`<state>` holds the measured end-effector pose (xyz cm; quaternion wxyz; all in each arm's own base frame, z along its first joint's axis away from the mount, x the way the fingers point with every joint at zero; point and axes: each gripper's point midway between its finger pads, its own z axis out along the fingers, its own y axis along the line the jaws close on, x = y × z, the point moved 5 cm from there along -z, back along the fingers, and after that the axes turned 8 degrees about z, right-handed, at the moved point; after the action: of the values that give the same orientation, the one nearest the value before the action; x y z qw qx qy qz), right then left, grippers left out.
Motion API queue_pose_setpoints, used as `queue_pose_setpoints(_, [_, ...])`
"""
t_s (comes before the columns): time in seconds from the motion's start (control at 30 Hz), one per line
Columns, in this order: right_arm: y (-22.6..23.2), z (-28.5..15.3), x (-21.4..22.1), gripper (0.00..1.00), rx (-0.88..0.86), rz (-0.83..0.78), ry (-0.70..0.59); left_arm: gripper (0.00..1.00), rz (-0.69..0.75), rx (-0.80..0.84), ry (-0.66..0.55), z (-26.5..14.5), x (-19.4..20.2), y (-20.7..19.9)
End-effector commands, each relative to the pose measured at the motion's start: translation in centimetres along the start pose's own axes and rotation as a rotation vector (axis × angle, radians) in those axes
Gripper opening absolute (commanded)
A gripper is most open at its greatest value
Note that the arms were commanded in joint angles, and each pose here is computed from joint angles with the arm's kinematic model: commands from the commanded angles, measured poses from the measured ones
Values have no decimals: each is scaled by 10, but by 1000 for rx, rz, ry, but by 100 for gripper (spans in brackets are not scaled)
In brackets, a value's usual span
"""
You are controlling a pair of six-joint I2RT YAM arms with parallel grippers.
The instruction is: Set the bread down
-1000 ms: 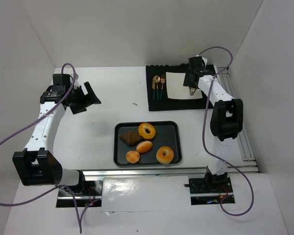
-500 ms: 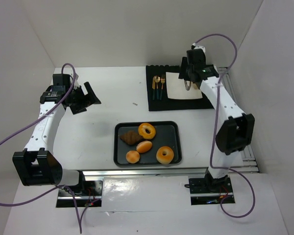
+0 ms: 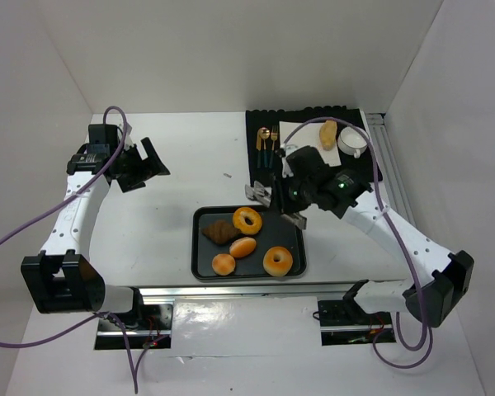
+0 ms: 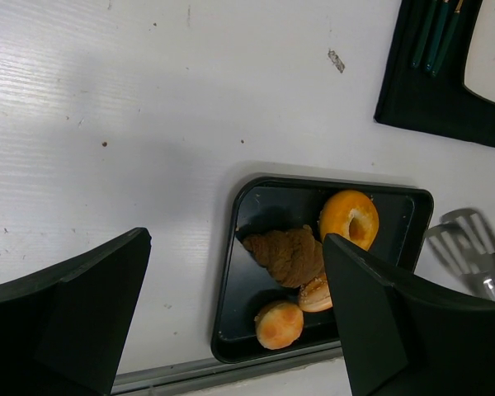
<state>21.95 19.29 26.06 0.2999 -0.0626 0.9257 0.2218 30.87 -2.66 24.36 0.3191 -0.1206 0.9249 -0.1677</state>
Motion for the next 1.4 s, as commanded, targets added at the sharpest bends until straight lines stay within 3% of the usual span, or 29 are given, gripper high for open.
queue_pose_setpoints(0.0, [10, -6, 25, 46, -14, 55, 99, 99, 32, 13, -62, -15, -9, -5])
queue_pose_setpoints(0.1, [-6, 4, 30, 47, 40, 121, 133, 99, 29, 11, -54, -14, -7, -4])
queue_pose_setpoints(0.23, [-13, 17, 39, 50, -18, 178, 195, 99, 29, 11, -54, -14, -7, -4])
queue_pose_setpoints(1.1, [-31, 55, 51, 54, -13, 152, 279, 100, 26, 7, -45, -8, -8, -2])
queue_pose_setpoints(1.2, [-29, 51, 45, 49, -5, 149, 264, 100, 26, 7, -45, -8, -8, -2])
queue_pose_setpoints(1.3, [-32, 33, 31, 35, 43, 148, 219, 100, 26, 7, -45, -8, -8, -2])
queue_pose_setpoints(1.37, [-30, 18, 20, 34, 45, 140, 189, 100, 29, 9, -54, -10, -10, -3])
